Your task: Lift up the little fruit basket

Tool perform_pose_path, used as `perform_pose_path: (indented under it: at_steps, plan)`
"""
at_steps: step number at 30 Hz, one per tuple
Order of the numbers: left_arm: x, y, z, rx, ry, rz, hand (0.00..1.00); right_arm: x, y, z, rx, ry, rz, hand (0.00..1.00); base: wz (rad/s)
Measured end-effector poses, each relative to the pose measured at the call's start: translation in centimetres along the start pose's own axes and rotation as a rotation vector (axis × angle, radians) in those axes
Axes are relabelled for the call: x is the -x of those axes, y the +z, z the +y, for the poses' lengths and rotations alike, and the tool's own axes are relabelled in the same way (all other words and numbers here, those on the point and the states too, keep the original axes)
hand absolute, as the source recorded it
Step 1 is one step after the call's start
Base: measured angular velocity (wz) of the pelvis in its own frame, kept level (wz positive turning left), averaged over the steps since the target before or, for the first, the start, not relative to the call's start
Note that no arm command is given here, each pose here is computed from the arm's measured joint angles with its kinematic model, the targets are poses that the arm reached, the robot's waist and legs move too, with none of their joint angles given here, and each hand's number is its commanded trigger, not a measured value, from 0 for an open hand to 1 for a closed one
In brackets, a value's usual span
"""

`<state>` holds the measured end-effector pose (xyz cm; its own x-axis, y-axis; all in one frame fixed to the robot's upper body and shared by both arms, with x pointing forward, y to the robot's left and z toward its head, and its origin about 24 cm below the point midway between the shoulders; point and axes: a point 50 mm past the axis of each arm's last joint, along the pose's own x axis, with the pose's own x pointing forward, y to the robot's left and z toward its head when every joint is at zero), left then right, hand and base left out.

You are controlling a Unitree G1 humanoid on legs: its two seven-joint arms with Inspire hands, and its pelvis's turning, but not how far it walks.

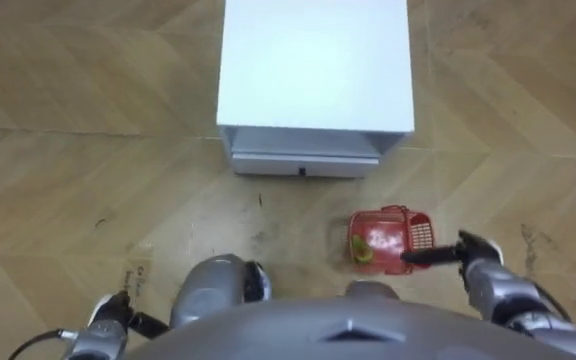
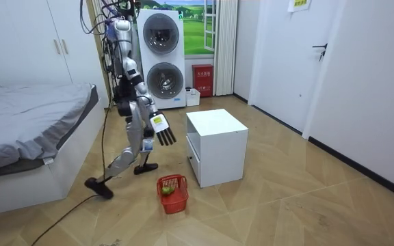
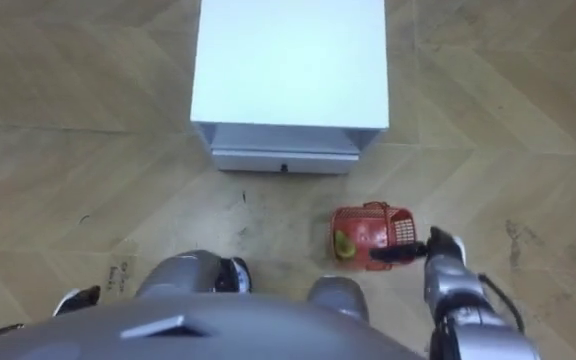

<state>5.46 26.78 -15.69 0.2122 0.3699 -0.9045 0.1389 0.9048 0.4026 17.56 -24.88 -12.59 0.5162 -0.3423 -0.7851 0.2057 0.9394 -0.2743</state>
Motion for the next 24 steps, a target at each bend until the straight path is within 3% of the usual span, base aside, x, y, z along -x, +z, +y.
perform_pose_path:
  at_steps: [2,8,13,24]
  plan:
    - [-0.2,2.4,1.1,0.043,0.048,-0.063,0.0,-0.3,4.8,0.4,-0.027,-0.013,-0.14,0.0,0.09]
    - [-0.5,3.0,1.2,0.091,0.07,-0.048,0.0,0.2,8.9,-1.7,-0.06,-0.14,-0.293,0.0,0.0]
    - [-0.5,2.7,1.4,0.065,0.098,-0.065,0.0,0.5,10.1,-3.5,-0.06,-0.215,-0.345,0.0,0.27]
    - [-0.3,0.9,0.8,0.011,0.089,-0.071,0.0,1.0,11.9,-3.3,-0.105,-0.18,-0.428,0.0,0.25]
